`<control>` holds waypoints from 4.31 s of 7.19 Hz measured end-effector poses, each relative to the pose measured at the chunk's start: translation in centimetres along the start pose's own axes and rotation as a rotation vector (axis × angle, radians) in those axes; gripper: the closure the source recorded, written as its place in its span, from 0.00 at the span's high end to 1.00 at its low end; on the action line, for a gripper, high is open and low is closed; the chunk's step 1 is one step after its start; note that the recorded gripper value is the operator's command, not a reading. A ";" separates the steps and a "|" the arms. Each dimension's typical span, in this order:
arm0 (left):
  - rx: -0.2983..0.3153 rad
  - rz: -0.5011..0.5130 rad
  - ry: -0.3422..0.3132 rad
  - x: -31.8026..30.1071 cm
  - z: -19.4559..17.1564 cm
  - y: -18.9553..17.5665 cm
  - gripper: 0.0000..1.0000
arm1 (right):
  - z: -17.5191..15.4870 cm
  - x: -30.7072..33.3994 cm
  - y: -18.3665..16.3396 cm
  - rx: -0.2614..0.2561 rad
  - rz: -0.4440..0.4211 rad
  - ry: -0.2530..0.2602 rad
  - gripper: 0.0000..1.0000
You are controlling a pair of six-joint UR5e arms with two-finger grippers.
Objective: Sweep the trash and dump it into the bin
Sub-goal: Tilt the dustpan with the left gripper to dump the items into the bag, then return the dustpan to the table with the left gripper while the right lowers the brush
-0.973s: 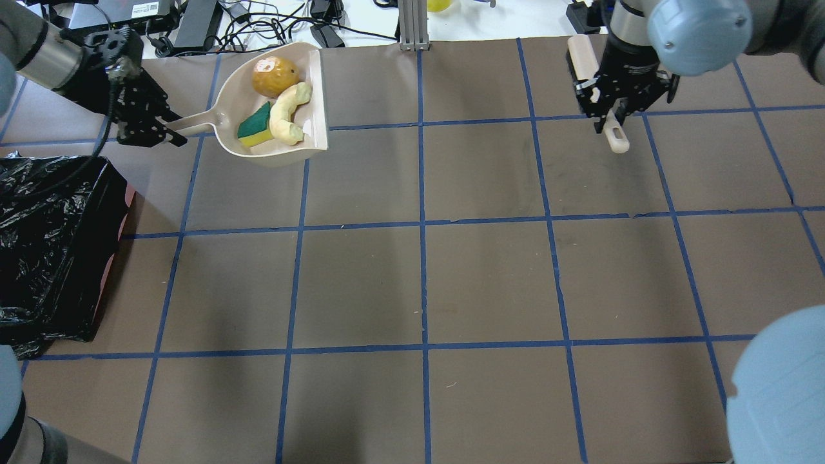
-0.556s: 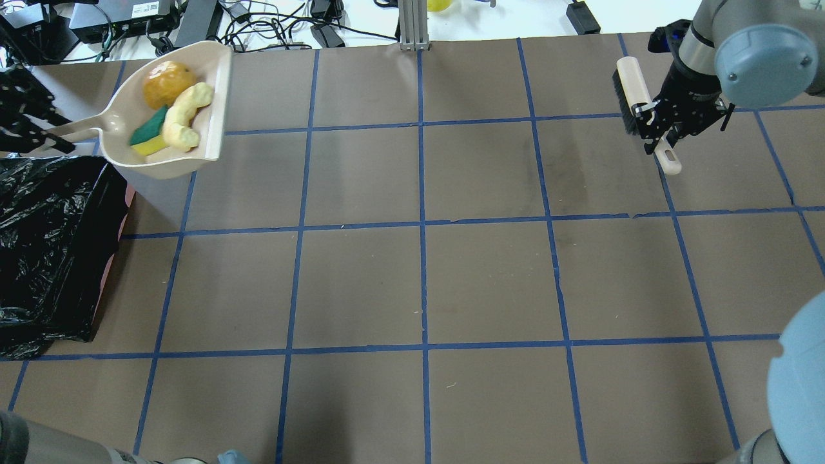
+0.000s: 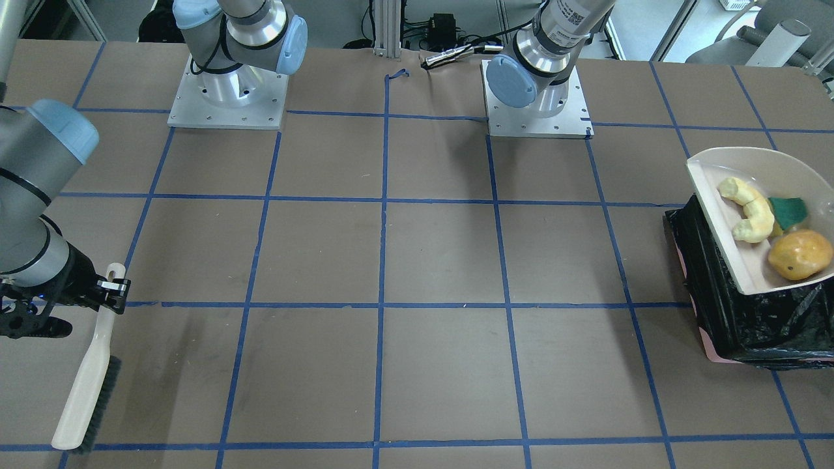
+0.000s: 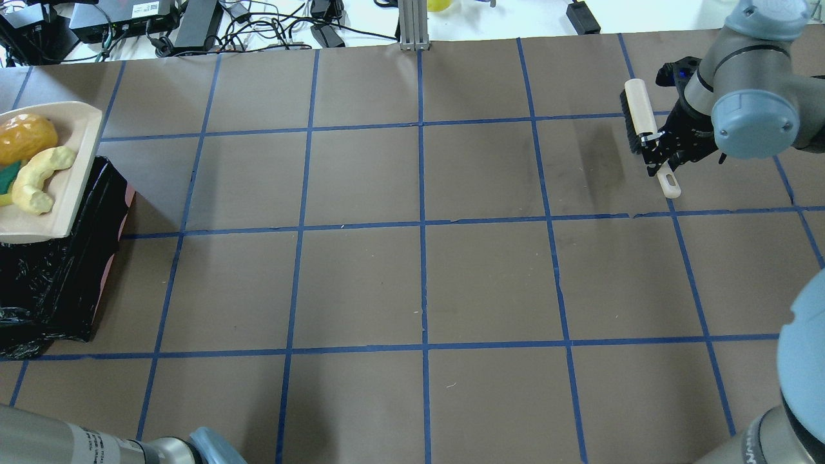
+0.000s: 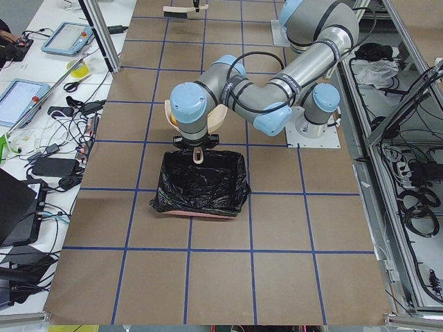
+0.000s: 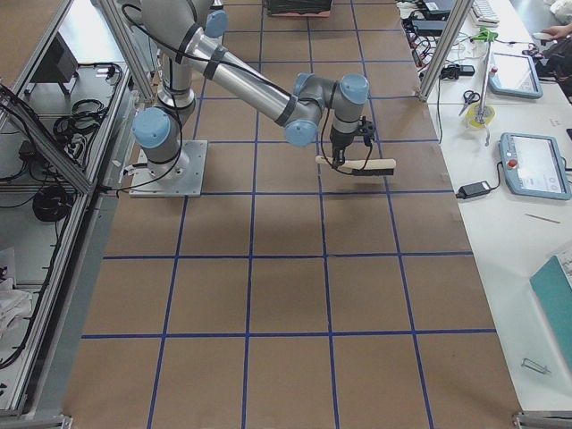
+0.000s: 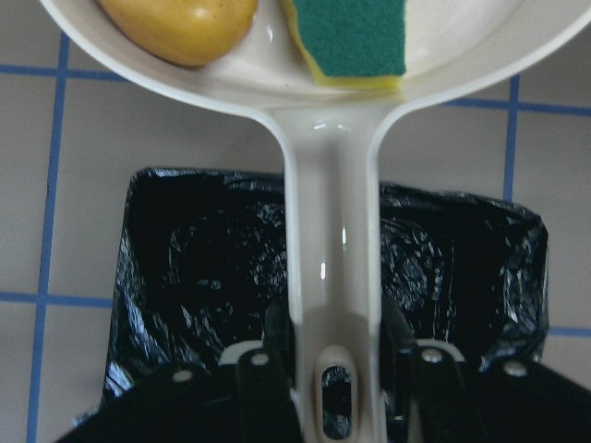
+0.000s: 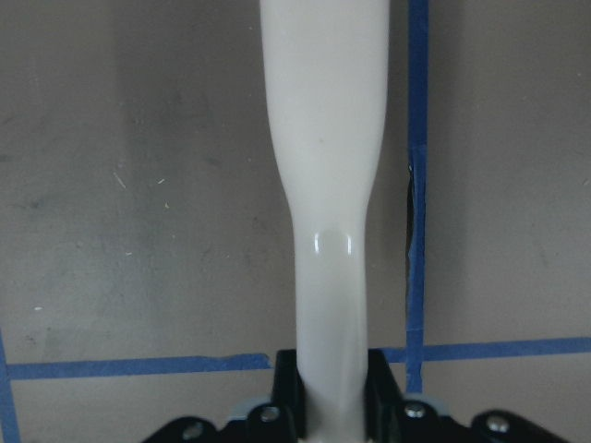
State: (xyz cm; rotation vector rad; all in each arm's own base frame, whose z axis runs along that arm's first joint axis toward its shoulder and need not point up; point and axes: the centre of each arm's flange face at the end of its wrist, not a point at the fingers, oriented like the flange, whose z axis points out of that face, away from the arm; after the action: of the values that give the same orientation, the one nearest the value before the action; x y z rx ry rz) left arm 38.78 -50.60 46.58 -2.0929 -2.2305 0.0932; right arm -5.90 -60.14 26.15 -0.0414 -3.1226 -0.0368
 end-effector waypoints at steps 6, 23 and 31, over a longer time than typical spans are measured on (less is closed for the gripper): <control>-0.664 0.089 0.121 -0.7 -6.1 1.1 0.00 | 2.2 1.3 0.5 -0.031 -0.055 -0.011 0.00; -0.345 0.367 -0.061 -14.8 12.5 -34.1 0.00 | -0.8 2.7 0.0 -0.007 -0.042 0.037 1.00; -0.138 0.113 -0.029 -16.8 23.7 -38.7 0.00 | -22.2 -1.0 7.1 0.008 -0.019 0.083 1.00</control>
State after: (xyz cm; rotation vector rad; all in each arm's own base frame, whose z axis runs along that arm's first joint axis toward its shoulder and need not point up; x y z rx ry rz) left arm -1.00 -69.57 26.56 -2.3029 -2.1924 -0.0243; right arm -4.27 -53.58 48.46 -0.0092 -3.0398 -0.0264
